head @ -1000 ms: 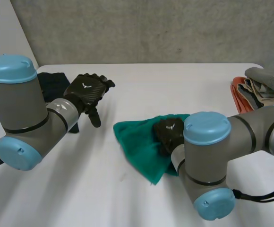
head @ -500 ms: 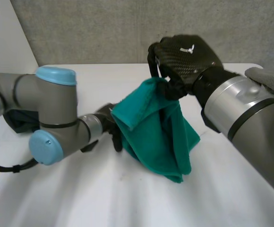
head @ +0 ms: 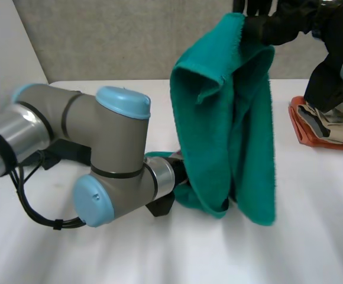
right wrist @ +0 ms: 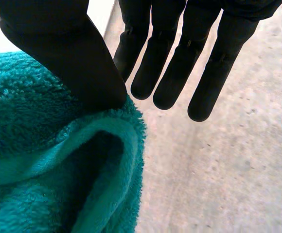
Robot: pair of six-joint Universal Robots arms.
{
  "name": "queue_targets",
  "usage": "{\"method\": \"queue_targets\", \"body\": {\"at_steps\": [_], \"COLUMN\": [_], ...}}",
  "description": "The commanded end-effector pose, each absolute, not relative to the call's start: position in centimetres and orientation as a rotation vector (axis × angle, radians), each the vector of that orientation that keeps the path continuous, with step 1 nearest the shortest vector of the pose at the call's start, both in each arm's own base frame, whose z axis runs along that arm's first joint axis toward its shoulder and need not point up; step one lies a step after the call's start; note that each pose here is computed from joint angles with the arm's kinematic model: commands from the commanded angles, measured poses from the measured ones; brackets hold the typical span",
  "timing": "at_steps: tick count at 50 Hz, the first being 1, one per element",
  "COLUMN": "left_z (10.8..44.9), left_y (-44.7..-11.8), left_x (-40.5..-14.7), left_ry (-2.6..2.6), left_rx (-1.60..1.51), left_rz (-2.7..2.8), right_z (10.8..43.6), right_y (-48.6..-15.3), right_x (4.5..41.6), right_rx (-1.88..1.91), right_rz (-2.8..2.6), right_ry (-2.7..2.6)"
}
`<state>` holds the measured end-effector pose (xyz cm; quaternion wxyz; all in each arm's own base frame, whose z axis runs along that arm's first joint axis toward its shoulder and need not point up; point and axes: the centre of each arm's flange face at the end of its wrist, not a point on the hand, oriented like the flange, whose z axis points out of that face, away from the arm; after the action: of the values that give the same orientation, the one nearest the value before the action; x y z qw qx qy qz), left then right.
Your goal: Fold the laundry.
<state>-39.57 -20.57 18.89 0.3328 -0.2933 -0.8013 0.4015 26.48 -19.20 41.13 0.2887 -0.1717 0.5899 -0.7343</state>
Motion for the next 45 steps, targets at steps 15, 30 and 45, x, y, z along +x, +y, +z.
{"method": "queue_targets", "body": {"at_steps": [15,30,45], "left_z": [30.0,18.0,25.4], "left_y": [-27.6,-30.8,-28.5], "left_x": [-28.4,-32.3,-29.1], "left_ry": [-2.150,-2.473,-2.367], "left_rx": [-0.568,-0.771,-0.792], "left_rz": [1.561,1.454,1.729], "right_z": [27.6,13.7,23.0], "right_y": [-33.4,-35.6,-30.7], "right_x": [23.3,26.0,25.4], "right_rx": [-0.472,-0.920,-0.930], "right_rz": [-1.855,-1.671,-1.929], "right_ry": [2.062,2.234,2.315]}}
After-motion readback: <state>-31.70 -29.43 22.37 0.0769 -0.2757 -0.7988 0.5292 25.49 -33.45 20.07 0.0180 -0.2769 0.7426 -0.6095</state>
